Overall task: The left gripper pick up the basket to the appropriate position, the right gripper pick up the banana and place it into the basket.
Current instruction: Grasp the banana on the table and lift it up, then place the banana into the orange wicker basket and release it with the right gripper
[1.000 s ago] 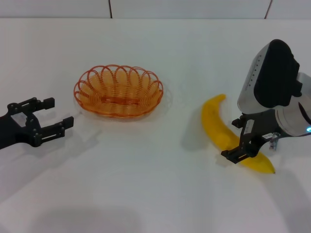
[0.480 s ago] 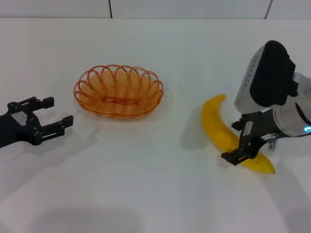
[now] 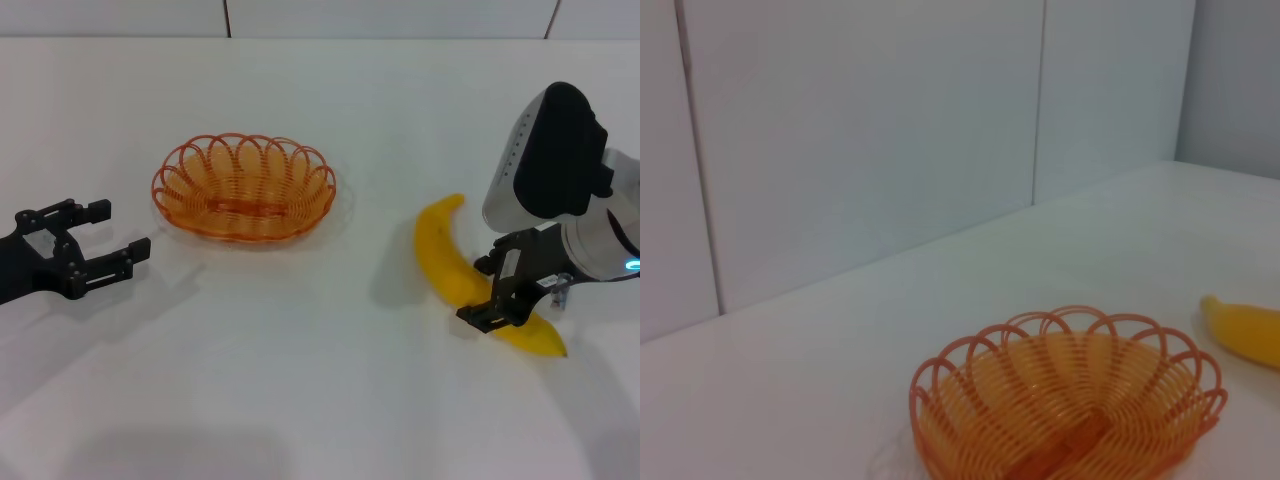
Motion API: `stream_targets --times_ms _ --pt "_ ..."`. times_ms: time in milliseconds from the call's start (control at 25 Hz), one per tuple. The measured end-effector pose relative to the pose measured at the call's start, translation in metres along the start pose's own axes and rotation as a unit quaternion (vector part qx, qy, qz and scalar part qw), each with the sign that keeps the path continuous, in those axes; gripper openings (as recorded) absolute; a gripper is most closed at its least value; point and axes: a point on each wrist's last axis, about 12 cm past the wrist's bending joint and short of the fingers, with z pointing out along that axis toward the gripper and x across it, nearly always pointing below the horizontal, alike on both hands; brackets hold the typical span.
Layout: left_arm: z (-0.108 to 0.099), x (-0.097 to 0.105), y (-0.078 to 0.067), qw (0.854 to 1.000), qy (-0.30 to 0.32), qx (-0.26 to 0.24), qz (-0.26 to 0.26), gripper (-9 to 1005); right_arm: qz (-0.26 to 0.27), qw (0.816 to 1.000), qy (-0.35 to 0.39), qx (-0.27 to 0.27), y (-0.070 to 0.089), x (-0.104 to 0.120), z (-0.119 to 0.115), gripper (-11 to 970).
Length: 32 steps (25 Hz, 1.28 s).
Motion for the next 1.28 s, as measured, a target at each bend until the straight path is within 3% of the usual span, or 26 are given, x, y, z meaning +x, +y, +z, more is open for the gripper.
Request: stream_targets --times_ms 240,440,920,1280 --pt "0.000 0.000 0.000 1.000 0.000 0.000 0.000 771 0.000 1.000 0.000 0.000 0.000 0.000 0.000 721" --pt "0.000 0.000 0.000 1.000 0.000 -0.001 0.000 770 -0.002 1.000 -0.004 0.000 -0.001 -0.002 -0.002 493" --pt "-0.001 0.001 0.000 1.000 -0.001 -0.002 -0.002 770 -0.012 0.997 -0.072 0.032 -0.010 -0.020 -0.024 491" --pt "0.000 0.000 0.000 1.000 -0.002 -0.002 -0.001 771 -0.081 0.982 -0.168 0.029 0.003 -0.050 -0.021 492"
